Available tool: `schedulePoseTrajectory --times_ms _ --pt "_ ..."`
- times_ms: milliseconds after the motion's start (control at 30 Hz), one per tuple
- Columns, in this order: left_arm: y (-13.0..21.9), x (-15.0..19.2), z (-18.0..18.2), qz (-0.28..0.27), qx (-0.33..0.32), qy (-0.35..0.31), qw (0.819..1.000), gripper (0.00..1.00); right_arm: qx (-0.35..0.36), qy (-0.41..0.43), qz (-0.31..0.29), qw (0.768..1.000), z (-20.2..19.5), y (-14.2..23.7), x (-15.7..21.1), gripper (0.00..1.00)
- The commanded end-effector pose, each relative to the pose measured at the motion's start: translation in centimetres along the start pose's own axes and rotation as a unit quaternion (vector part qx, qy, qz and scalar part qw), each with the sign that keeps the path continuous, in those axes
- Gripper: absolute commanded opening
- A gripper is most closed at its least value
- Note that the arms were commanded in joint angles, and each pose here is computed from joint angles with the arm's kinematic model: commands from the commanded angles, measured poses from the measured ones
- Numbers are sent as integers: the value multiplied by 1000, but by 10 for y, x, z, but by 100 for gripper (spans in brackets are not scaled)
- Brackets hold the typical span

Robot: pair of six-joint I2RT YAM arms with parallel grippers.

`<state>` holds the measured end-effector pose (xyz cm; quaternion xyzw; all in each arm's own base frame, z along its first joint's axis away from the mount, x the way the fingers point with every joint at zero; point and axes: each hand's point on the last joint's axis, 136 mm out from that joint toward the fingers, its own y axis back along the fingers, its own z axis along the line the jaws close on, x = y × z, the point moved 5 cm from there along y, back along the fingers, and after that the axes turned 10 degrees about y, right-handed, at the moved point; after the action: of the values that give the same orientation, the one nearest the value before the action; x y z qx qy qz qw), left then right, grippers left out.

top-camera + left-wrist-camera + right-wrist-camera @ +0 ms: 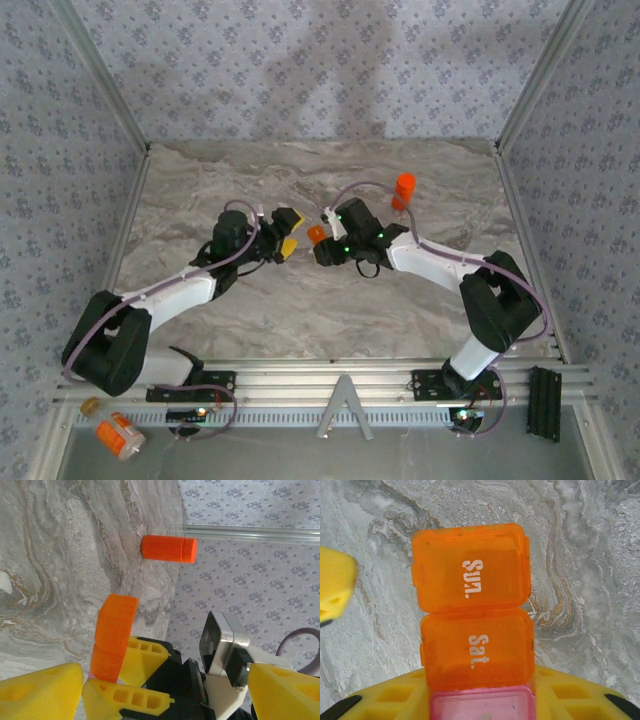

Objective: Sort the pills into containers

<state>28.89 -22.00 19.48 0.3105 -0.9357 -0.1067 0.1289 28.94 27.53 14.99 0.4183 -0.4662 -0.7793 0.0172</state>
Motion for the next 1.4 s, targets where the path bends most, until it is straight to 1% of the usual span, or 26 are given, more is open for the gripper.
schedulePoseTrajectory --times_ms 0,367,533,767,1033,1367 --pt "-7 5 -30 7 52 -12 999 82 -8 -1 -15 1000 3 8 -3 44" --pt "-23 14 -32 23 52 -13 998 80 -11 -6 -16 1000 2 5 -3 43" --pt "-25 14 -29 21 49 -15 998 79 -10 -9 -16 1000 1 4 -1 43" --pt "-22 10 -21 0 31 -19 999 77 -7 -12 -17 1000 -2 6 0 43" --pt "-26 8 -16 -3 20 -21 1000 76 -11 -15 -23 1000 0 8 -3 43" --pt "-33 8 -19 0 23 -26 999 76 -15 -13 -26 999 4 8 -3 42"
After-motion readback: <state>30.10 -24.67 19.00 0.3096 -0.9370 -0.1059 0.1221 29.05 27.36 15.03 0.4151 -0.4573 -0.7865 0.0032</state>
